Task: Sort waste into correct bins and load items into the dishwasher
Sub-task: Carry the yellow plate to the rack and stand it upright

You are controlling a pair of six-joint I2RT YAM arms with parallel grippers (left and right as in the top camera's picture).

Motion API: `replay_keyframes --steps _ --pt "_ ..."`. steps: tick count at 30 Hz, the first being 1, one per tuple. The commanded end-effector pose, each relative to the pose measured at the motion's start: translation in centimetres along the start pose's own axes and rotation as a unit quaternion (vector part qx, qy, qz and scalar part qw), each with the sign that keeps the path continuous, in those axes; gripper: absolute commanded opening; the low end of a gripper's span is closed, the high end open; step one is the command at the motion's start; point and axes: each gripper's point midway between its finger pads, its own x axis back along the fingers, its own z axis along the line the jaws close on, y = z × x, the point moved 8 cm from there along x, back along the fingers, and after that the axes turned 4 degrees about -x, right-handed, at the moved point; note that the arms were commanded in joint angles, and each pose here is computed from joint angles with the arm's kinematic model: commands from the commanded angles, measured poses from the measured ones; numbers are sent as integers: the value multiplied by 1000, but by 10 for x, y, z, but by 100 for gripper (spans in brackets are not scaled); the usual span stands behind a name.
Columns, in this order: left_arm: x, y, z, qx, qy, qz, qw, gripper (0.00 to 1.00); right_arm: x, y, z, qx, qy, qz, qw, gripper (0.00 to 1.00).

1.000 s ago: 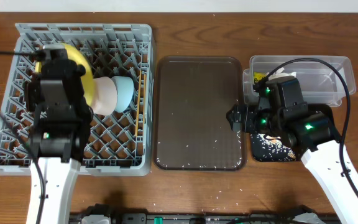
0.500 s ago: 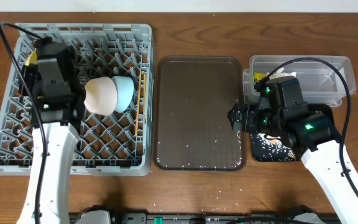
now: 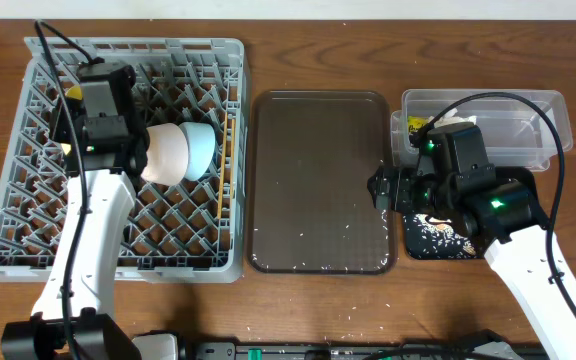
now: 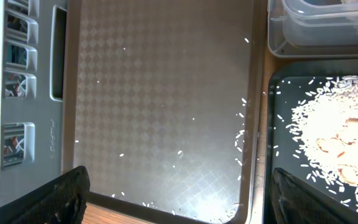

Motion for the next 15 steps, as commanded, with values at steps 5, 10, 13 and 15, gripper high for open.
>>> replay_keyframes --steps 5,10,13,15 --pt "40 16 8 85 -1 -65 994 52 -1 0 1 1 -3 0 1000 90" --pt "94 24 14 103 -26 -139 984 58 -1 0 1 12 -1 1 1000 90" --pt "124 19 13 139 -57 -167 974 60 2 -3 2 43 4 6 999 84" --pt "147 9 10 168 -93 -179 965 62 9 -5 2 50 5 3 999 84"
